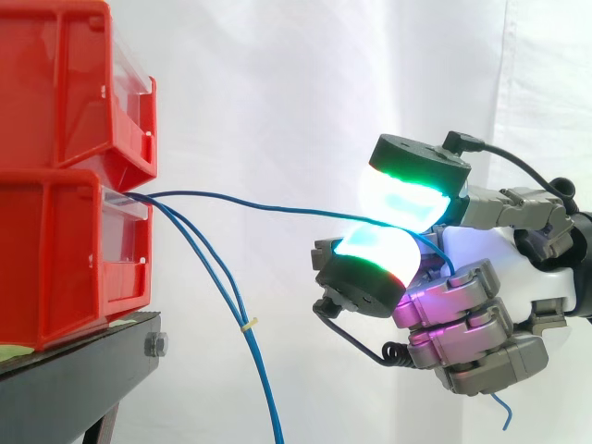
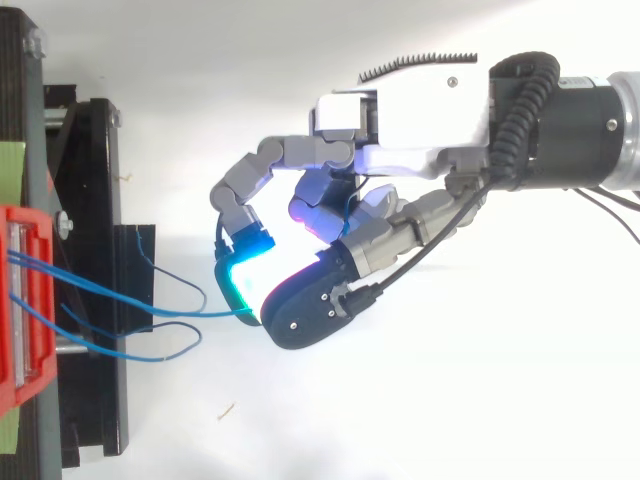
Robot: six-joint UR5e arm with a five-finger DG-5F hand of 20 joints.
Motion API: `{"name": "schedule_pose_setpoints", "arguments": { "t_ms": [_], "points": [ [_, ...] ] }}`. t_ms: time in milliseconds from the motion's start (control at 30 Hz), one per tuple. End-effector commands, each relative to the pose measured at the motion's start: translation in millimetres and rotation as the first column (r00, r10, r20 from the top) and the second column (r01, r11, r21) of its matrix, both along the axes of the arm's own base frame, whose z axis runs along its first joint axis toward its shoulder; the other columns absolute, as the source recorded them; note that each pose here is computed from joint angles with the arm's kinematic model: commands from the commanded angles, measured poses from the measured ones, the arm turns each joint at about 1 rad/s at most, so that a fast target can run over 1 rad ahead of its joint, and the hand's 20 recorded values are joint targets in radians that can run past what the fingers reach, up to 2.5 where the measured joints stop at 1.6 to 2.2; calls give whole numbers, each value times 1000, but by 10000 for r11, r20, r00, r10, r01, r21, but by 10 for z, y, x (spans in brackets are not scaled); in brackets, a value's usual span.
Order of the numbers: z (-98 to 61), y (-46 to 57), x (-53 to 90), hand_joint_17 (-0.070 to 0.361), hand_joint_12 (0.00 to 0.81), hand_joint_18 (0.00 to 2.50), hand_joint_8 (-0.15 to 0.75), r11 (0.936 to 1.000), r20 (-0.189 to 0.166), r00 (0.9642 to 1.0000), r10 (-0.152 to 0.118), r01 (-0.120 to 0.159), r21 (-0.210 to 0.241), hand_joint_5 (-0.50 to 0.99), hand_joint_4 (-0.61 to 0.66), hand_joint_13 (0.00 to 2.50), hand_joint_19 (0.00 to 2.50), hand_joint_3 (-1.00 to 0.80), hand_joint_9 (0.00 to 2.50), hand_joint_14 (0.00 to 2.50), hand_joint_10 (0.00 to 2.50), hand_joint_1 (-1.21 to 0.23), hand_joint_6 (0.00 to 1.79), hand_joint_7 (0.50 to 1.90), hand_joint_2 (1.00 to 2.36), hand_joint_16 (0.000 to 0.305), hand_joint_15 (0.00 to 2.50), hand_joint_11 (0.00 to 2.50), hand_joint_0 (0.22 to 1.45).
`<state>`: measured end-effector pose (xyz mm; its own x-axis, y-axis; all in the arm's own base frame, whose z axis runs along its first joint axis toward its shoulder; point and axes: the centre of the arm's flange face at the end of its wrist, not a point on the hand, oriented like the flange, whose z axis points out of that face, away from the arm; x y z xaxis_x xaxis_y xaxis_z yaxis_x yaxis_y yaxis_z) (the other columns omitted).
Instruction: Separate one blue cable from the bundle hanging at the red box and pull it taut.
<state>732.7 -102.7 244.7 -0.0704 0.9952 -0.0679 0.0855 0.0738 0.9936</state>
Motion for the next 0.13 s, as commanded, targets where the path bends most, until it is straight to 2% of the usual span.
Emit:
{"name": "schedule_pose_setpoints", "arguments": {
  "t_ms": [0, 100],
  "points": [
    [0, 0, 0, 104, 354, 1635, 283, 10000, 0, 10000, 0, 0, 0, -94, -267, 1017, 1647, 117, 1042, 2500, 2500, -778, 875, 1632, 1402, 46, 1578, 1679, 659],
    [0, 0, 0, 106, 346, 1636, 284, 10000, 0, 10000, 0, 0, 0, -94, -263, 1015, 1649, 118, 1043, 2500, 2500, -780, 875, 1630, 1397, 47, 1560, 1709, 660]
  ]
}}
